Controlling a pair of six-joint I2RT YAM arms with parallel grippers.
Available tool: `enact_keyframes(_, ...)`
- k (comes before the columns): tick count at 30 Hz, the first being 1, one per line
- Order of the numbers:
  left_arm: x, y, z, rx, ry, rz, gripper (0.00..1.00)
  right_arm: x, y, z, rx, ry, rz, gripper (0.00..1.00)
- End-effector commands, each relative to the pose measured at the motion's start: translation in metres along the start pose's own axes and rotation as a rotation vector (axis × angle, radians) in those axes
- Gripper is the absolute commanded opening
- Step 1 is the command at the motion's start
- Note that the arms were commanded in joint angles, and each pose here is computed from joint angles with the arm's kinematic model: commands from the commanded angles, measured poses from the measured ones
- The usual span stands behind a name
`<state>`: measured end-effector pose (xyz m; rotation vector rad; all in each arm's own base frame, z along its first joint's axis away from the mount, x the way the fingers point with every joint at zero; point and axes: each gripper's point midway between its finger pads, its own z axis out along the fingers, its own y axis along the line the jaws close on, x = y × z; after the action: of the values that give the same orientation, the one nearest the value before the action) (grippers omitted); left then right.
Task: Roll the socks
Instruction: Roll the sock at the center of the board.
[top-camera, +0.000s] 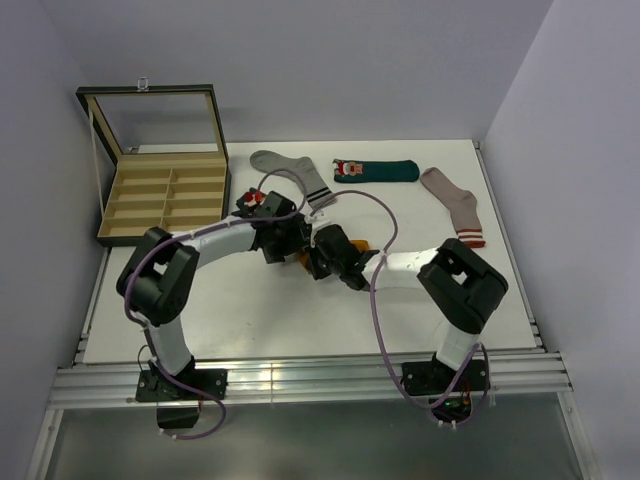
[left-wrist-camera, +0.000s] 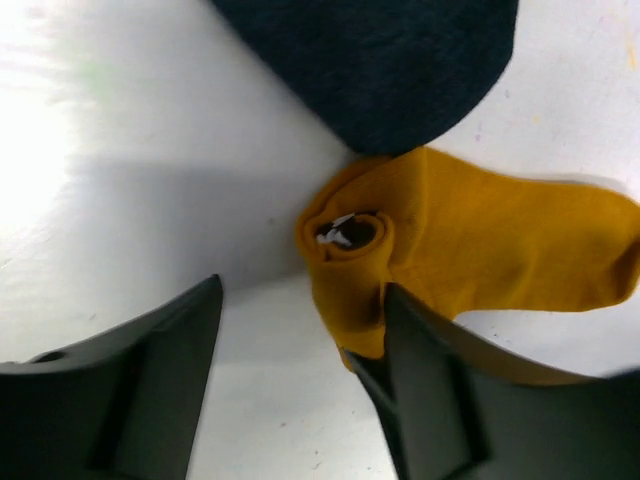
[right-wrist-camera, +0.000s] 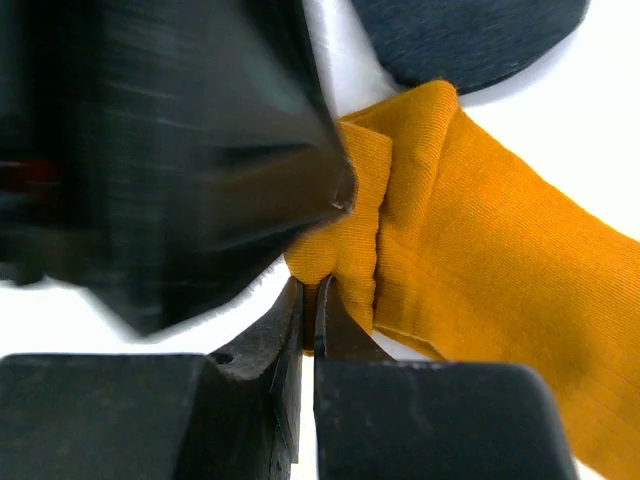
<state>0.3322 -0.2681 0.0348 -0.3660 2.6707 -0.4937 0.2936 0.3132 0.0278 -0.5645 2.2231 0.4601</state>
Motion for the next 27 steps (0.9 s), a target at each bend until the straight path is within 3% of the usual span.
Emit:
enact_keyframes(1, -0.025, -0.006, -0.028, 0.051, -0.118, -0.086, 0.73, 0.037, 0.025, -0.015, -0.230, 0.164, 0.136, 0.00)
enact_keyframes(4, -0.033, 0.000, -0.040, 0.075, -0.179, -0.138, 0.80, 0.035, 0.029, -0.020, -0.342, 0.177, 0.245, 0.00)
enact_keyframes(7, -0.035, 0.001, -0.051, 0.121, -0.229, -0.168, 0.81, 0.030, 0.031, -0.023, -0.463, 0.196, 0.364, 0.00)
enact_keyframes(13, -0.013, -0.004, -0.043, 0.202, -0.166, -0.140, 0.80, 0.018, 0.025, -0.027, -0.620, 0.199, 0.585, 0.01)
enact_keyframes(27, 0.020, -0.006, -0.018, 0.189, -0.095, -0.103, 0.71, 0.052, -0.018, -0.008, -0.489, 0.276, 0.858, 0.06)
